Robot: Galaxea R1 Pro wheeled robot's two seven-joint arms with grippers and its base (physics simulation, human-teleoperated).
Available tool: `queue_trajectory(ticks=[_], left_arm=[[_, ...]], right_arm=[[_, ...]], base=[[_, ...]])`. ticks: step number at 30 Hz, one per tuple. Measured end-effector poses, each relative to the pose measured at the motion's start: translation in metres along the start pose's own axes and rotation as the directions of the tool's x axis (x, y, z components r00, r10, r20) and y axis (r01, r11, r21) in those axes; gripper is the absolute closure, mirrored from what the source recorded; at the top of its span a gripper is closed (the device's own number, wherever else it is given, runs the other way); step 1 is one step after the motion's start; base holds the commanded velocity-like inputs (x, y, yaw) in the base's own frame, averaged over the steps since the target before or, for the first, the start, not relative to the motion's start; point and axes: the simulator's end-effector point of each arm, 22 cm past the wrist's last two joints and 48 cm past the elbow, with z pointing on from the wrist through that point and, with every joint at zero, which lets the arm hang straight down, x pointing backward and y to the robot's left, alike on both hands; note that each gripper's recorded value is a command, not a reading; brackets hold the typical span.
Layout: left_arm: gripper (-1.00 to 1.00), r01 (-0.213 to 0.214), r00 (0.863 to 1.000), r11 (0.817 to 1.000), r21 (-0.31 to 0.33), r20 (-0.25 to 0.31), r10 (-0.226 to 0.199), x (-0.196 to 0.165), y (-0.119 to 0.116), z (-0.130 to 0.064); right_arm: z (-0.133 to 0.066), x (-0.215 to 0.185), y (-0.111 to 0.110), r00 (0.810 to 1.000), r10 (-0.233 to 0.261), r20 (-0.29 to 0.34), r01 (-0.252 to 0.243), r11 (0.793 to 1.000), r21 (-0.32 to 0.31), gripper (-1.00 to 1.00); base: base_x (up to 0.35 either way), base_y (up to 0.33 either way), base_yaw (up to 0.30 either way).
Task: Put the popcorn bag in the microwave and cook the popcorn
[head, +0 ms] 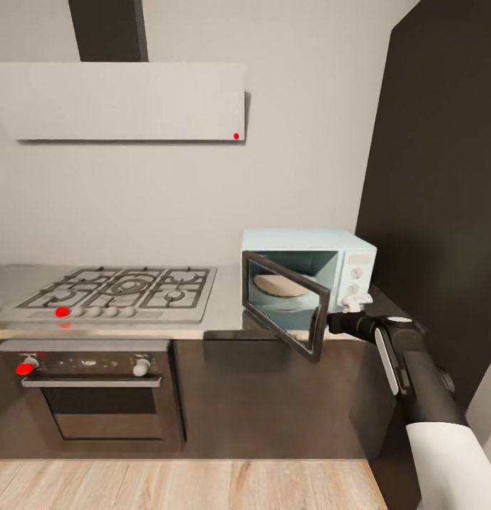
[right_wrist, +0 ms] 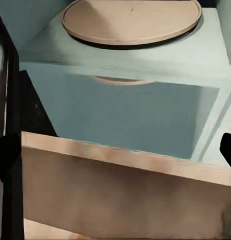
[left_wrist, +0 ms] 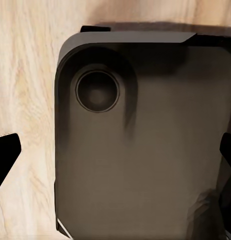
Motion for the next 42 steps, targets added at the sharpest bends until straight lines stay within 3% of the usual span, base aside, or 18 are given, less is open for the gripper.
queue_trajectory(ticks=[27, 28, 36, 38, 40, 42], left_arm=[[-1.0, 0.0, 1.0, 1.0, 0.0, 0.0, 0.0, 0.0, 0.0, 0.0], [-1.0, 0.0, 1.0, 1.0, 0.0, 0.001, 0.0, 0.0, 0.0, 0.0], [-1.0, 0.0, 1.0, 1.0, 0.0, 0.0, 0.0, 0.0, 0.0, 0.0], [-1.0, 0.0, 1.0, 1.0, 0.0, 0.0, 0.0, 0.0, 0.0, 0.0], [-1.0, 0.0, 1.0, 1.0, 0.0, 0.0, 0.0, 0.0, 0.0, 0.0], [-1.0, -0.001, 1.0, 1.0, 0.0, 0.0, 0.001, 0.0, 0.0, 0.0]], right_arm=[[-0.002, 0.0, -0.013, 1.0, 0.018, 0.005, -0.018, 0.999, 0.026, -1.0], [-0.004, 0.0, -0.02, 1.0, 0.001, 0.004, -0.002, 0.999, 0.054, -1.0], [-0.024, 0.002, -0.08, 0.989, 0.139, 0.057, -0.146, 0.979, 0.142, -1.0], [-0.018, 0.011, -0.096, 0.995, 0.094, 0.046, -0.1, 0.981, 0.166, -1.0], [-0.028, 0.016, -0.131, 0.993, 0.105, 0.061, -0.116, 0.968, 0.222, -1.0], [-0.032, 0.017, -0.143, 0.992, 0.105, 0.066, -0.118, 0.961, 0.249, -1.0]], base=[[-0.028, 0.313, 0.0], [0.0, 0.322, 0.0], [0.0, 0.27, 0.0], [0.0, 0.013, 0.0], [0.0, 0.004, 0.0], [0.0, 0.001, 0.0]])
